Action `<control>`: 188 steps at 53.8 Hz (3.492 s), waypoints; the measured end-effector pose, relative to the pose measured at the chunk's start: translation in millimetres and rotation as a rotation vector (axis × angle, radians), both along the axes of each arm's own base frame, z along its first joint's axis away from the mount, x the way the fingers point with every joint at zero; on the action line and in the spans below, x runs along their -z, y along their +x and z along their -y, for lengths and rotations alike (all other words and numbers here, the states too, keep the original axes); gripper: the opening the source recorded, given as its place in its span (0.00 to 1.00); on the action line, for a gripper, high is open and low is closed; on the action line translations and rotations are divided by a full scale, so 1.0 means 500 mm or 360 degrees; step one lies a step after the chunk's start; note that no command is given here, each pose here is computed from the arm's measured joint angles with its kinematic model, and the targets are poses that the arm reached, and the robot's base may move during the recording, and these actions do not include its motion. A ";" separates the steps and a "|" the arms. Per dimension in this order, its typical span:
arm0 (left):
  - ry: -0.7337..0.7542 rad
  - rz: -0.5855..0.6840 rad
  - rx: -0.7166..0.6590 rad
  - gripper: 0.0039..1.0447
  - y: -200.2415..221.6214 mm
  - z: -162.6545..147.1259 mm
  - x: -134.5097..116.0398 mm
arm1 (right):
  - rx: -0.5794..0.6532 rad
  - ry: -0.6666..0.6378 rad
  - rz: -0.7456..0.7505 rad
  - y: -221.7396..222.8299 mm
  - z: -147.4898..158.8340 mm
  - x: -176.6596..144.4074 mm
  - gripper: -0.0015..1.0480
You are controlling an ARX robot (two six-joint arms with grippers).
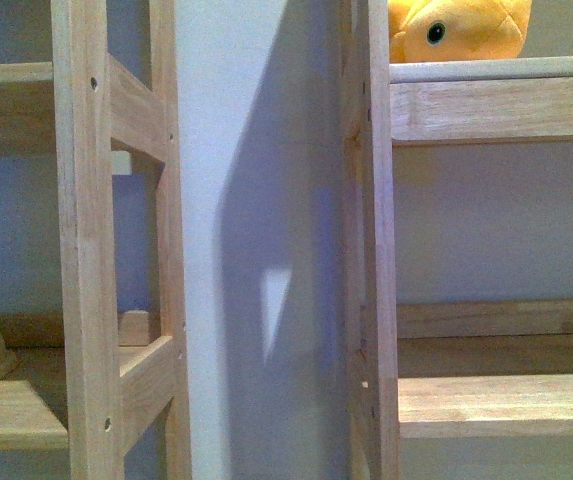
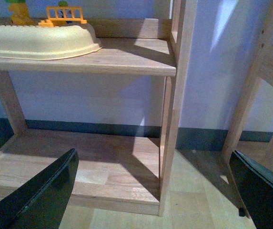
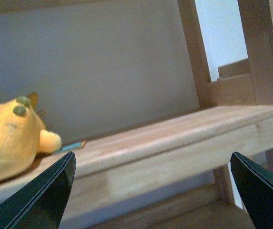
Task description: Put away toys
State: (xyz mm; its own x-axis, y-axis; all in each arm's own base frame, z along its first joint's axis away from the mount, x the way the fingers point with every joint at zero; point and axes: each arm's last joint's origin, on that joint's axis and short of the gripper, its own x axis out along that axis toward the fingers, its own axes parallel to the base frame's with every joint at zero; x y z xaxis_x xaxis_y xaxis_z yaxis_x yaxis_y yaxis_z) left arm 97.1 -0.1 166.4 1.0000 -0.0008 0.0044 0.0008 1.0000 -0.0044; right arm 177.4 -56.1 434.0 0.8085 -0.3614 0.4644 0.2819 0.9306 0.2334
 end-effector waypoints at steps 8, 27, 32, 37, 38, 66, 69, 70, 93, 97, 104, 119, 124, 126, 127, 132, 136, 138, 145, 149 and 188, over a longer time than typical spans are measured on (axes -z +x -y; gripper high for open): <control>0.0000 0.0000 -0.0001 0.94 0.000 0.000 0.000 | -0.0077 0.0067 -0.0070 -0.059 0.002 0.076 0.94; 0.0000 0.0000 -0.0001 0.94 0.000 0.000 0.000 | -0.0251 0.0327 -0.0234 -0.138 -0.058 0.286 0.94; 0.0000 0.0000 -0.0001 0.94 0.000 0.000 0.000 | -0.0321 0.0349 -0.0280 -0.148 -0.076 0.329 0.94; 0.0000 0.0000 -0.0001 0.94 0.000 0.000 0.000 | -0.0410 0.0334 -0.0312 -0.154 -0.092 0.361 0.94; 0.0000 0.0000 -0.0001 0.94 0.000 0.000 0.000 | -0.0422 0.0331 -0.0319 -0.154 -0.094 0.366 0.94; 0.0000 0.0000 0.0000 0.94 0.000 0.000 0.000 | -0.0599 0.0051 -0.0705 -0.157 -0.110 0.385 0.78; 0.0000 0.0000 -0.0001 0.94 0.000 0.000 0.000 | -0.0610 -0.0061 -0.0797 -0.157 -0.112 0.402 0.70; 0.0000 0.0000 -0.0001 0.94 0.000 0.000 0.000 | -0.0597 -0.0087 -0.0808 -0.157 -0.112 0.406 0.67; 0.0000 0.0000 -0.0001 0.94 0.000 0.000 0.000 | -0.0554 -0.0231 -0.0849 -0.158 -0.112 0.472 0.04; 0.0000 0.0000 -0.0001 0.94 0.000 0.000 0.000 | -0.0552 -0.0236 -0.0849 -0.158 -0.112 0.479 0.04; 0.0000 0.0000 -0.0001 0.94 0.000 0.000 0.000 | -0.0552 -0.0236 -0.0852 -0.159 -0.112 0.491 0.03; 0.0000 0.0000 -0.0001 0.94 0.000 0.000 0.000 | -0.0552 -0.0237 -0.0848 -0.159 -0.112 0.507 0.03; 0.0000 0.0000 0.0000 0.94 0.000 0.000 0.000 | -0.0552 -0.0238 -0.0844 -0.159 -0.112 0.512 0.03; 0.0000 0.0000 -0.0001 0.94 0.000 0.000 0.000 | -0.0552 -0.0237 -0.0846 -0.159 -0.112 0.514 0.03; 0.0000 0.0000 0.0000 0.94 0.000 0.000 0.000 | -0.0552 -0.0237 -0.0848 -0.159 -0.112 0.515 0.03; 0.0000 0.0000 -0.0001 0.94 0.000 0.000 0.000 | -0.0552 -0.0237 -0.0845 -0.159 -0.112 0.520 0.03; 0.0000 0.0000 -0.0001 0.94 0.000 0.000 0.000 | -0.0552 -0.0239 -0.0841 -0.160 -0.112 0.534 0.03; 0.0000 0.0000 -0.0001 0.94 0.000 0.000 0.000 | -0.0552 -0.0239 -0.0839 -0.160 -0.112 0.534 0.03; 0.0000 0.0000 -0.0001 0.94 0.000 0.000 0.000 | -0.0550 -0.0240 -0.0831 -0.160 -0.112 0.533 0.03; 0.0000 0.0000 -0.0001 0.94 0.000 0.000 0.000 | -0.0552 -0.0241 -0.0830 -0.160 -0.112 0.533 0.03; 0.0000 0.0000 -0.0001 0.94 0.000 0.000 0.000 | -0.0550 -0.0242 -0.0831 -0.160 -0.112 0.533 0.95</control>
State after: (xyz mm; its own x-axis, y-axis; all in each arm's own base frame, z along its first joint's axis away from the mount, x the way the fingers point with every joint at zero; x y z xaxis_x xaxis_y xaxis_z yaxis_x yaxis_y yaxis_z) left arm 97.1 -0.1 166.4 1.0000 -0.0004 0.0044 0.0004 1.0000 -0.0044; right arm 97.3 -0.1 167.6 1.0000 -0.0008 0.0040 0.0007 1.0000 0.0048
